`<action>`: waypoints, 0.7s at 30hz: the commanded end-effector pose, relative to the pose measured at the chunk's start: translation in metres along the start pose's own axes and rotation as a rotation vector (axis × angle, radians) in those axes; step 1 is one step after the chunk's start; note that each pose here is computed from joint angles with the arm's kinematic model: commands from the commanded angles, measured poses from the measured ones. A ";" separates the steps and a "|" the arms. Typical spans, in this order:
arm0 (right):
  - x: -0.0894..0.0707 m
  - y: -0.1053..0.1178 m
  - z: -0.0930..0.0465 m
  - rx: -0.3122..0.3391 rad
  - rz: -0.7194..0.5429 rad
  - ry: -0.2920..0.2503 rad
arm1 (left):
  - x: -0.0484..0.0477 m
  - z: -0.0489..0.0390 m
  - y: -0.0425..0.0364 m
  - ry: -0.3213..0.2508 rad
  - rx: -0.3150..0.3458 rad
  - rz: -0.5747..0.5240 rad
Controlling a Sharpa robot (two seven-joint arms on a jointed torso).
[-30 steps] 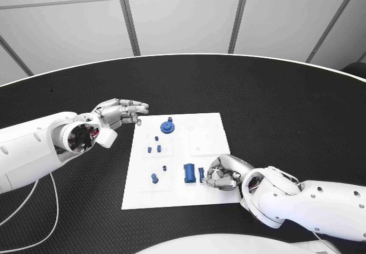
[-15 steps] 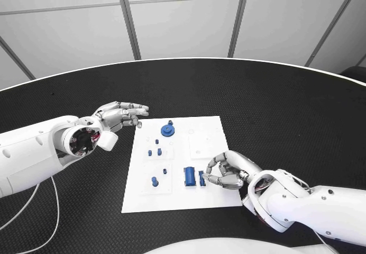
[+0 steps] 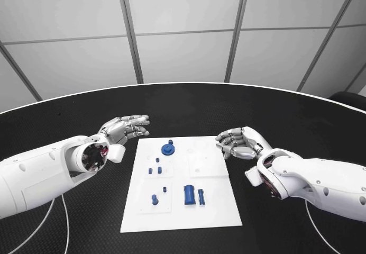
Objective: Assemble the parts on the task board
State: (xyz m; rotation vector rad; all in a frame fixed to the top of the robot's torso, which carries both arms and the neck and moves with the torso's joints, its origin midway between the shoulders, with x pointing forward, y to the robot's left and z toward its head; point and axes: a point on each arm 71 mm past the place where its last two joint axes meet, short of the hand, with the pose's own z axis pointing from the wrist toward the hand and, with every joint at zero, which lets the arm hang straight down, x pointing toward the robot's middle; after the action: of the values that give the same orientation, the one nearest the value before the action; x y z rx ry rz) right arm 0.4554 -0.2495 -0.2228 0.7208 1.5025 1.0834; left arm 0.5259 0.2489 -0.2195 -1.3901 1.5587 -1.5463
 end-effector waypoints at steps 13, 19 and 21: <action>-0.031 -0.001 0.059 -0.067 0.152 -0.101 | 0.0016 0.0285 0.0140 -0.159 0.089 -0.050; -0.027 0.000 0.057 -0.064 0.169 -0.109 | 0.0016 0.0263 0.0148 -0.166 0.091 -0.043; -0.023 0.001 0.055 -0.061 0.183 -0.115 | 0.0031 0.0253 0.0160 -0.171 0.092 -0.036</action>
State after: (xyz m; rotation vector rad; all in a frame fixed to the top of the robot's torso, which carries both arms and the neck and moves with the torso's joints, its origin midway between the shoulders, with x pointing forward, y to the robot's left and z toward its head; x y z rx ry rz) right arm 0.5156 -0.2584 -0.2112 0.8654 1.3241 1.1963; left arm 0.5441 0.2339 -0.2384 -1.4671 1.3520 -1.4652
